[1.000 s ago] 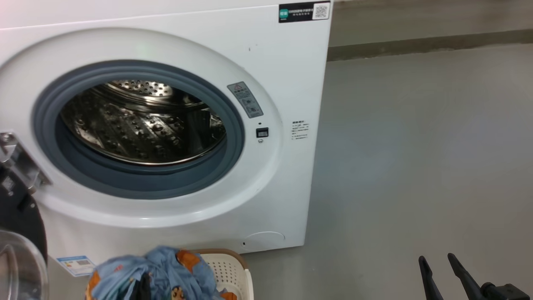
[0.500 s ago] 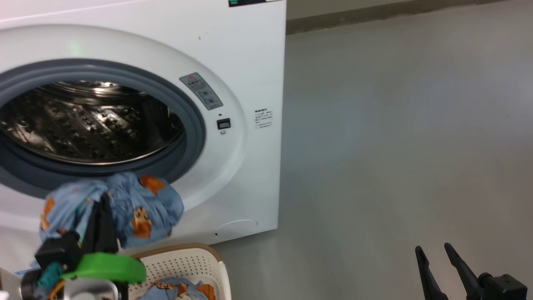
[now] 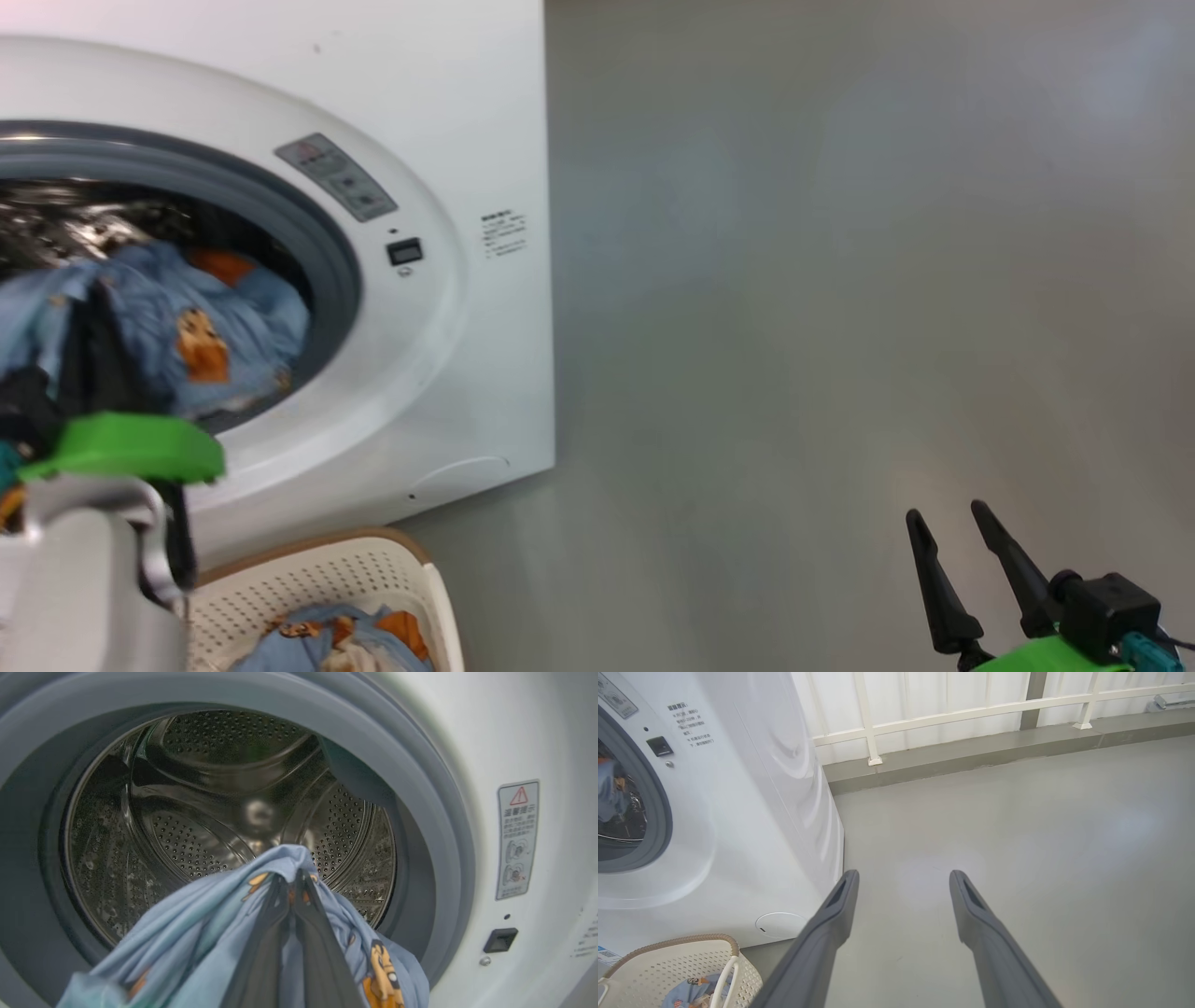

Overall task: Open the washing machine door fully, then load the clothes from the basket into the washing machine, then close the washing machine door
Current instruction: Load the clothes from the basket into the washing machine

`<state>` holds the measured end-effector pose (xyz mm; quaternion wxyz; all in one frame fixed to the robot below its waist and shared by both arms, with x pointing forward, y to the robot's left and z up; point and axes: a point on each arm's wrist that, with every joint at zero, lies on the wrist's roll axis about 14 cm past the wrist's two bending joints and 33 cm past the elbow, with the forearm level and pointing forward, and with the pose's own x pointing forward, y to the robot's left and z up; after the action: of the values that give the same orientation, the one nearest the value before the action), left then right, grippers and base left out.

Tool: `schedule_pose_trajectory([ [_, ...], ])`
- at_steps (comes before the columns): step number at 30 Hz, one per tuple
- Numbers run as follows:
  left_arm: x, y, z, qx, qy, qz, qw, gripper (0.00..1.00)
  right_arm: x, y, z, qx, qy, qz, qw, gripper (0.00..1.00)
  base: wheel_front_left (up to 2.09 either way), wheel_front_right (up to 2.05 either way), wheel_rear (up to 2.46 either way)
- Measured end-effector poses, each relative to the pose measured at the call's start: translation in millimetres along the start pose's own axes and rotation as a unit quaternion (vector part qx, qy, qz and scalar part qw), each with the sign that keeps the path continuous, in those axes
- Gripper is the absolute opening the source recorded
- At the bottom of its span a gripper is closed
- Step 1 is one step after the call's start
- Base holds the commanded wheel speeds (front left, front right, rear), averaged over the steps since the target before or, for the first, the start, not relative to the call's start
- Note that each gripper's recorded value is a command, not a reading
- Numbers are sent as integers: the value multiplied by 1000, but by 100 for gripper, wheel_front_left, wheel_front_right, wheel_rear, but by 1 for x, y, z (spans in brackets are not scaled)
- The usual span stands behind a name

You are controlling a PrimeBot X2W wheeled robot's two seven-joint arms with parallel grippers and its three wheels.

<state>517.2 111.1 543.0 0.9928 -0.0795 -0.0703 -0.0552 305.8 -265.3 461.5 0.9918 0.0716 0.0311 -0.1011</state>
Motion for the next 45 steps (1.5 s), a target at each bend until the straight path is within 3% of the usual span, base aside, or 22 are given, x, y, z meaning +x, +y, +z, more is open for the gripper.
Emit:
schedule_pose_trajectory([
  [25,105,22,-86,51,58,13,997,0,31,-11,-37,-25,76,-16,997,100,0,0,0],
  [44,169,40,-96,36,17,36,999,0,41,-21,-63,-58,125,-19,990,100,0,0,0],
  [45,168,40,-103,36,26,36,998,7,41,-23,-63,-60,126,-22,990,100,0,0,0],
])
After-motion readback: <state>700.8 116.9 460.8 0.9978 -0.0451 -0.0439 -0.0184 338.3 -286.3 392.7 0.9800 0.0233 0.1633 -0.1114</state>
